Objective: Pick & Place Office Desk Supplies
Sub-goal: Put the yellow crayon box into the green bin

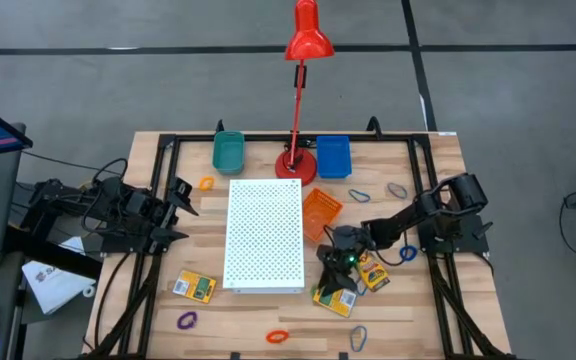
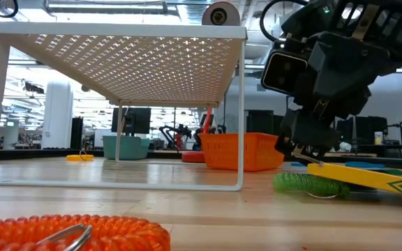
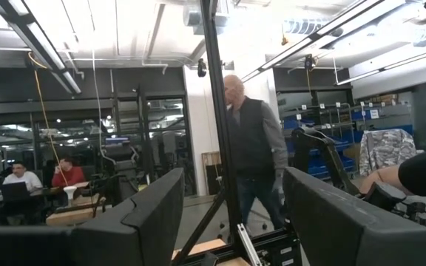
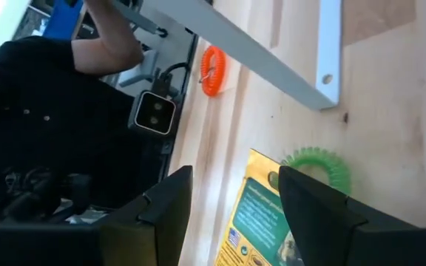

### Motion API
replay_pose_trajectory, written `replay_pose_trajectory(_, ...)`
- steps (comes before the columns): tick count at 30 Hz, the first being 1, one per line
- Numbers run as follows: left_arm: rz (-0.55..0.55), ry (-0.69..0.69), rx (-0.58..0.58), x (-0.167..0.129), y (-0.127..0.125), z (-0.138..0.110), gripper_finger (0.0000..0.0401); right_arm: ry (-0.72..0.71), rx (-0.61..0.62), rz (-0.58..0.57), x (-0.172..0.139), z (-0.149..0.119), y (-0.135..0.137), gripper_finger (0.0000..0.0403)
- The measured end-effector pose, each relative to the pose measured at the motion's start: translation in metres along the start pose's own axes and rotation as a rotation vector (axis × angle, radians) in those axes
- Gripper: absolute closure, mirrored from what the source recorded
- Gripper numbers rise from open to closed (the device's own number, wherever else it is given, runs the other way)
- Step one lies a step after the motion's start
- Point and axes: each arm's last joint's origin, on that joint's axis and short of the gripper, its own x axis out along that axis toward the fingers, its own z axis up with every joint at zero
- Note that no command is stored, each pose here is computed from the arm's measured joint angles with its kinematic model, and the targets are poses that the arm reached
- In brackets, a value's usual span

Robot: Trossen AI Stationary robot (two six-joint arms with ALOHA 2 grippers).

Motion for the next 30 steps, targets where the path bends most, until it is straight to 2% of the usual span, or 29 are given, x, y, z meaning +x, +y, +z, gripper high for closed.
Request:
replay_pose_trajectory(6,0.000,0.000,-0.003,0.000,0.000,0.000,0.0178,0.013,0.032,-0.055,-0.012,0.003,0.008,0.0205)
replay_pose_trajectory(13,0.000,0.000,-0.013,0.000,0.000,0.000,0.0178,-0.047,-0.020,-0.286,-0.033,0.003,0.024,0.0205)
replay_pose_trajectory(15,0.000,0.001,-0.015,0.000,0.000,0.000,0.0178,-0.037,-0.021,-0.319,-0.032,0.000,0.025,0.0205)
replay_pose_trajectory(22,0.000,0.000,-0.015,0.000,0.000,0.000,0.0178,0.005,-0.020,-0.328,-0.015,-0.012,0.016,0.0205)
replay_pose_trajectory(30,0.000,-0.002,-0.015,0.000,0.000,0.000,0.0178,0.005,-0.026,-0.279,-0.001,-0.015,0.005,0.0205)
